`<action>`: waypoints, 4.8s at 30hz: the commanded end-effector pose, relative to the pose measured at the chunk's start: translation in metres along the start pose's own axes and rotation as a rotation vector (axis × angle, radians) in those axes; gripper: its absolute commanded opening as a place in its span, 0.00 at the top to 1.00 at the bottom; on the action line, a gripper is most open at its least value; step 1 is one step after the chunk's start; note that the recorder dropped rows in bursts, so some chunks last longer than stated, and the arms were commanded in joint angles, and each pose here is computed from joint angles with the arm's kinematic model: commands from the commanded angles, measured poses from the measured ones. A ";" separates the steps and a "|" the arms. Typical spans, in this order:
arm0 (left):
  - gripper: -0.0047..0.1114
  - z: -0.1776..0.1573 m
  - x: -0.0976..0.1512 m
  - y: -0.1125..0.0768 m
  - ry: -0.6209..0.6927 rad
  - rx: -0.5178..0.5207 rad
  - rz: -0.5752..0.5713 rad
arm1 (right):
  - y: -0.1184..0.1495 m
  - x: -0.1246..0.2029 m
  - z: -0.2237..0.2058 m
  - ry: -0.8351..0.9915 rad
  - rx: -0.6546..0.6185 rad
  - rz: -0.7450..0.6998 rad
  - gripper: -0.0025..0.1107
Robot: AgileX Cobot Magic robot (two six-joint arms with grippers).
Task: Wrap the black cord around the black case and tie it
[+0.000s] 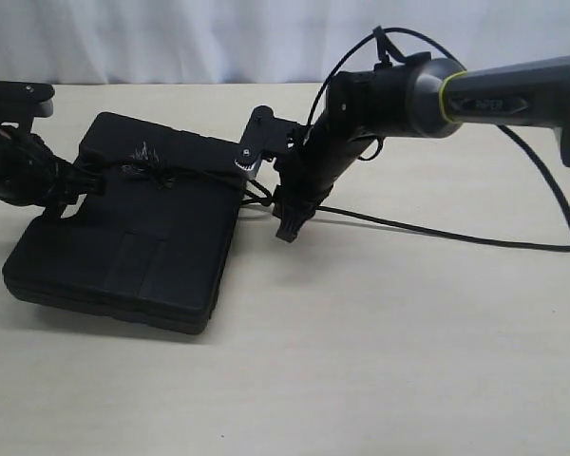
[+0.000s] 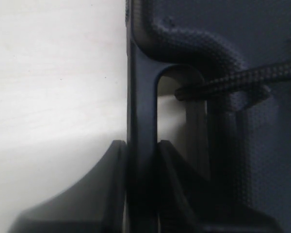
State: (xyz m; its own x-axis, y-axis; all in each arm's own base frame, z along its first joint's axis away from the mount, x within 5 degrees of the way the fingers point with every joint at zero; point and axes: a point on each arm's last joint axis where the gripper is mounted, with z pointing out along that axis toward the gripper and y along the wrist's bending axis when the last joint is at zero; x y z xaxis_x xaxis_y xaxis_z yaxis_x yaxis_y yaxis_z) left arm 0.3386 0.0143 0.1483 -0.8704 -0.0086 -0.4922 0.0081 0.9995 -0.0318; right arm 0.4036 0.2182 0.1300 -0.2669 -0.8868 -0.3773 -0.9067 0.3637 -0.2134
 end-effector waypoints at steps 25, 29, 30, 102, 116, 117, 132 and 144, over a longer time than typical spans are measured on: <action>0.96 0.008 0.000 0.007 -0.014 -0.015 -0.110 | -0.032 -0.001 -0.069 0.077 0.296 0.108 0.94; 0.96 0.008 -0.001 0.007 -0.022 -0.016 -0.147 | -0.046 0.033 -0.066 0.157 0.286 0.217 0.94; 0.96 0.009 -0.001 0.007 -0.020 -0.016 -0.151 | -0.047 0.038 -0.064 0.165 0.286 0.231 0.94; 0.96 -0.267 0.153 -0.027 -1.308 0.092 0.025 | 0.102 0.135 -0.307 -0.633 0.625 0.671 0.62; 0.96 -0.235 0.152 -0.028 -1.172 0.086 0.018 | 0.132 0.167 -0.246 -0.538 0.591 0.514 0.62; 0.96 -0.235 0.152 -0.028 -1.172 0.086 0.018 | 0.132 0.167 -0.246 -0.535 0.591 0.515 0.62; 0.96 -0.200 0.194 -0.021 -1.243 0.047 0.023 | 0.168 0.194 -0.234 -0.614 0.593 0.487 0.62; 0.96 -0.180 0.224 -0.028 -0.943 0.089 0.156 | 0.226 0.266 -0.221 -0.578 0.749 0.641 0.62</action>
State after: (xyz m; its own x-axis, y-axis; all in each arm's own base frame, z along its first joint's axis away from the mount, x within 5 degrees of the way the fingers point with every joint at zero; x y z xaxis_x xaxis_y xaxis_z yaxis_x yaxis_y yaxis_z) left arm 0.0551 -0.0109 0.1964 -0.0991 0.0386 -0.9943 0.1680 0.9855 0.0215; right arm 0.0628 0.0064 0.1797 -0.2759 -0.3210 -0.9060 -0.2364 0.9363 -0.2597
